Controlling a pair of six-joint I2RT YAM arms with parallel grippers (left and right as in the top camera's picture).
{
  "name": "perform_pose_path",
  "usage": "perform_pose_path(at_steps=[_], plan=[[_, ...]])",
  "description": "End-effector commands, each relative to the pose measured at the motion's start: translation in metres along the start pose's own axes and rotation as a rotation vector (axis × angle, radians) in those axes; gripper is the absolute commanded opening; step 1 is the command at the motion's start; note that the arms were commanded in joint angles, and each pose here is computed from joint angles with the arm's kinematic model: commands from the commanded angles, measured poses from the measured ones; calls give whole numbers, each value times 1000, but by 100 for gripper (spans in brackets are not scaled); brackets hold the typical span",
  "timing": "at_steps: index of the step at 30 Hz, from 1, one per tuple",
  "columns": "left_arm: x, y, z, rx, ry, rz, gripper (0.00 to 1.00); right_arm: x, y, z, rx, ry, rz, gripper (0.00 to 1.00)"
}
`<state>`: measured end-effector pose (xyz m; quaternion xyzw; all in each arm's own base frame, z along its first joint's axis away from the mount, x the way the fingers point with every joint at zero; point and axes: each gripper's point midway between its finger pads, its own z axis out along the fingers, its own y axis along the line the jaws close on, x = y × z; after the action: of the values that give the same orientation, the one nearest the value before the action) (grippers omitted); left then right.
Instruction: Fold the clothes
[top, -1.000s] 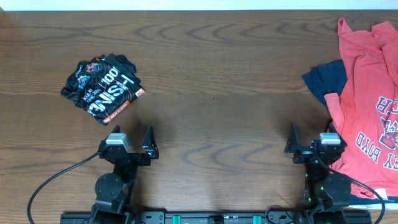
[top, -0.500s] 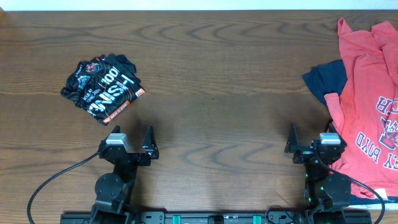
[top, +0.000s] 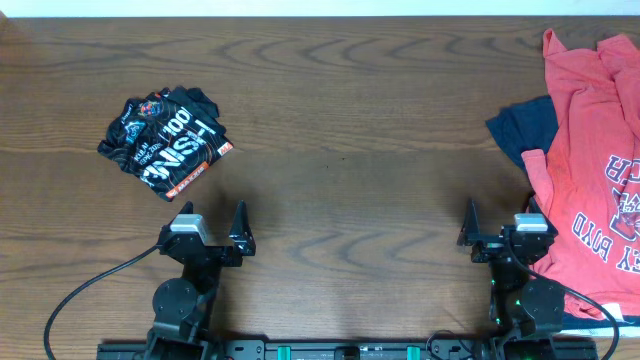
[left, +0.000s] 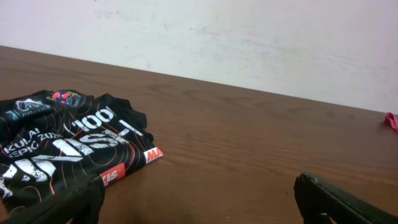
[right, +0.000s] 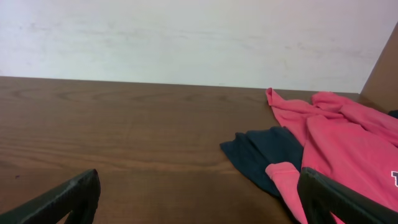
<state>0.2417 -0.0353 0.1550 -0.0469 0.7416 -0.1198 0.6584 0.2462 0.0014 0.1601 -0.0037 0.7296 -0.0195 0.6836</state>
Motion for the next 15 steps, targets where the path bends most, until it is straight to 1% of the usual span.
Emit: perform_pose_path(at_steps=[1, 9, 13, 15], plan=[[16, 9, 1, -39, 39, 7, 98, 1, -1, 0, 2, -2, -11, 99], [16, 8, 1, -35, 39, 6, 98, 1, 3, 0, -23, 0, -10, 99], [16, 7, 1, -29, 53, 7, 98, 2, 7, -1, -45, 9, 88, 99], [14, 3, -1, -13, 74, 7, 98, 2, 7, -1, -43, 22, 101, 99]])
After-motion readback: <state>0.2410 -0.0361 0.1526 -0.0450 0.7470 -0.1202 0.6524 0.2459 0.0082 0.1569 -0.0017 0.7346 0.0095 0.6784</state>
